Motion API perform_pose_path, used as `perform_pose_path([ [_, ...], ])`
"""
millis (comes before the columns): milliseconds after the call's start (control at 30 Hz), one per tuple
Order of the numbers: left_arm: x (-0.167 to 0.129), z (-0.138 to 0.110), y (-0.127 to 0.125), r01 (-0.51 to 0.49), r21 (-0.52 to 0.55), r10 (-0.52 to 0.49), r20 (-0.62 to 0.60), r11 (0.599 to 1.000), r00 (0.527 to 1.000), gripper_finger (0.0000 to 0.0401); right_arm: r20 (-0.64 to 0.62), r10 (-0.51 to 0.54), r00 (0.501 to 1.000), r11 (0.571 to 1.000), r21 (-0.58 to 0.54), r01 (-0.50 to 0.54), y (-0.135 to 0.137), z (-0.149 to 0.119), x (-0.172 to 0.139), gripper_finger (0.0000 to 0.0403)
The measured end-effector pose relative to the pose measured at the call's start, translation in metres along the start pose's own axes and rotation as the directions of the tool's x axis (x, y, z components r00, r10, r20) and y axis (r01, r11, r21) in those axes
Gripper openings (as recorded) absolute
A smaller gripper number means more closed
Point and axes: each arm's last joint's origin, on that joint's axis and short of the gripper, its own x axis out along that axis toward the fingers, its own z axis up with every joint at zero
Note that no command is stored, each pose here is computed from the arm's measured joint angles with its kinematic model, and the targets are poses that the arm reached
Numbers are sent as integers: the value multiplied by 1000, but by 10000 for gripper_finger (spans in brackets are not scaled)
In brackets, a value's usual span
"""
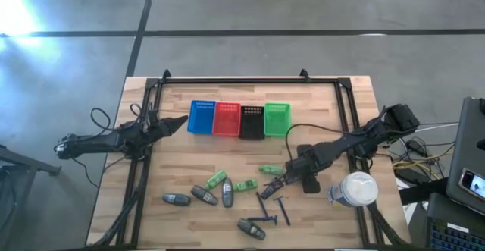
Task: Pick & Place Travel size toiletries
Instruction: Put the right shave cream into the green basket
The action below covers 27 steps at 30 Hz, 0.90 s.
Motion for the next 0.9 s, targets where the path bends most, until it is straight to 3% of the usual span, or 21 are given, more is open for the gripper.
perform_pose_path([
  [200,0,0,0,0,0,0,0,1000,1000,383,30,37,999,999,14,-38,1,-1,-10,126],
  [300,0,0,0,0,0,0,0,1000,1000,383,60,61,996,997,38,-63,1,-6,-29,114],
  [400,0,0,0,0,0,0,0,1000,1000,383,102,70,992,987,136,-83,-8,-13,-51,114],
  [467,0,0,0,0,0,0,0,1000,1000,383,157,55,986,957,272,-96,-20,-18,-67,114],
  [533,0,0,0,0,0,0,0,1000,1000,383,244,39,969,883,445,-148,-37,-21,-83,115],
  [567,0,0,0,0,0,0,0,1000,1000,383,282,23,959,821,541,-179,-47,-23,-89,116],
  [633,0,0,0,0,0,0,0,1000,1000,383,370,-33,928,651,713,-262,-69,-25,-101,123],
  [700,0,0,0,0,0,0,0,1000,1000,383,484,-96,870,473,791,-388,-90,-24,-111,127],
  [733,0,0,0,0,0,0,0,1000,1000,383,531,-125,838,405,799,-445,-99,-22,-114,127],
  [800,0,0,0,0,0,0,0,1000,1000,383,586,-163,794,315,793,-521,-111,-17,-117,126],
  [900,0,0,0,0,0,0,0,1000,1000,383,568,-143,810,248,813,-527,-119,-7,-105,122],
])
